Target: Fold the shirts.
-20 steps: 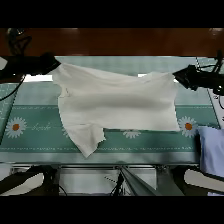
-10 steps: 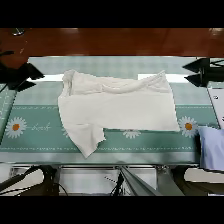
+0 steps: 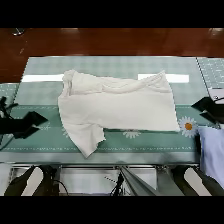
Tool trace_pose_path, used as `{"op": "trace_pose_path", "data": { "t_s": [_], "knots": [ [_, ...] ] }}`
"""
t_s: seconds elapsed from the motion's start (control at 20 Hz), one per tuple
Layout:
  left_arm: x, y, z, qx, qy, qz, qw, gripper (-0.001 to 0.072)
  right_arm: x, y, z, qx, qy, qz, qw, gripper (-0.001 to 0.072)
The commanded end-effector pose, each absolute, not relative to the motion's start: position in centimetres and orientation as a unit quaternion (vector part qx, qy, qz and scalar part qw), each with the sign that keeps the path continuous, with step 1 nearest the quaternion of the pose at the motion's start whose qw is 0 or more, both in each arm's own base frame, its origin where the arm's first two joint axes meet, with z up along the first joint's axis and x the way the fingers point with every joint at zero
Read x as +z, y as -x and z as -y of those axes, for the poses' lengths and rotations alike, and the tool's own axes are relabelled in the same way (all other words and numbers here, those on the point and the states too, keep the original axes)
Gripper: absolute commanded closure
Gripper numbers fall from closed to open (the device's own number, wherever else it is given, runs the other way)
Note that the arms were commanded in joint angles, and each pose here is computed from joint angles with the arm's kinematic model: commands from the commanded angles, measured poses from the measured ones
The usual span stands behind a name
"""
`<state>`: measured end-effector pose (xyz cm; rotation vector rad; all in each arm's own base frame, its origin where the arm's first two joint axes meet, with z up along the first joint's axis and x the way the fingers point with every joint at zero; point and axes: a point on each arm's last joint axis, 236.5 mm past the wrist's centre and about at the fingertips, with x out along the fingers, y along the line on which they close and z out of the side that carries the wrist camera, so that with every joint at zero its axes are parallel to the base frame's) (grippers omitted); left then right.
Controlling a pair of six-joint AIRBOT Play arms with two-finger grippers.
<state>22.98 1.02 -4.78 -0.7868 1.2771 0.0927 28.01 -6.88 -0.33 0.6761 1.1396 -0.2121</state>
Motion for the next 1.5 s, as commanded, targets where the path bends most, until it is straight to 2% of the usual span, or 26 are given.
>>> {"op": "trace_pose_path", "data": {
  "t_s": [0.0,0.1,0.3,0.4,0.6,0.65,0.7,0.75,0.9,1.1,1.45],
  "knots": [
    [-7.0,-21.5,3.4,-0.01,0.426,-0.568,0.704,0.0004,-2.3,-25.0,3.2,-0.067,-0.331,-0.518,0.786,0.0069],
    [-7.3,-21.7,4.4,-0.021,0.447,-0.564,0.694,0.0005,-2.0,-24.6,2.3,-0.054,-0.334,-0.511,0.79,0.0069],
    [-8.0,-24.1,5.6,-0.047,0.451,-0.546,0.704,0.0006,-1.9,-23.9,1.3,-0.041,-0.339,-0.523,0.781,0.0071],
    [-8.8,-25.4,6.5,-0.044,0.482,-0.54,0.689,0.0007,-1.6,-24.0,0.8,-0.033,-0.349,-0.521,0.778,0.0071],
    [-10.4,-26.5,9.3,-0.077,0.5,-0.549,0.665,0.001,-0.7,-24.9,-0.3,-0.012,-0.376,-0.504,0.778,0.0071],
    [-10.8,-26.6,9.6,-0.08,0.501,-0.556,0.658,0.0035,-0.8,-24.9,0.1,-0.018,-0.369,-0.504,0.781,0.0071],
    [-11.0,-26.7,9.8,-0.082,0.501,-0.562,0.653,0.0307,-1.4,-24.7,1.1,-0.037,-0.355,-0.508,0.784,0.0074],
    [-11.0,-26.7,9.8,-0.085,0.502,-0.564,0.65,0.0669,-2.2,-24.0,2.5,-0.073,-0.344,-0.518,0.78,0.0079],
    [-10.0,-27.0,10.2,-0.116,0.488,-0.561,0.658,0.0682,-4.1,-21.0,5.4,-0.15,-0.31,-0.561,0.753,0.008],
    [-9.1,-27.2,10.7,-0.146,0.475,-0.557,0.666,0.0682,-6.4,-18.4,3.6,-0.12,-0.314,-0.639,0.692,0.0079],
    [-9.1,-27.2,10.7,-0.148,0.472,-0.557,0.667,0.0681,-9.1,-22.2,1.5,-0.075,-0.391,-0.628,0.668,0.0081]
  ]
}}
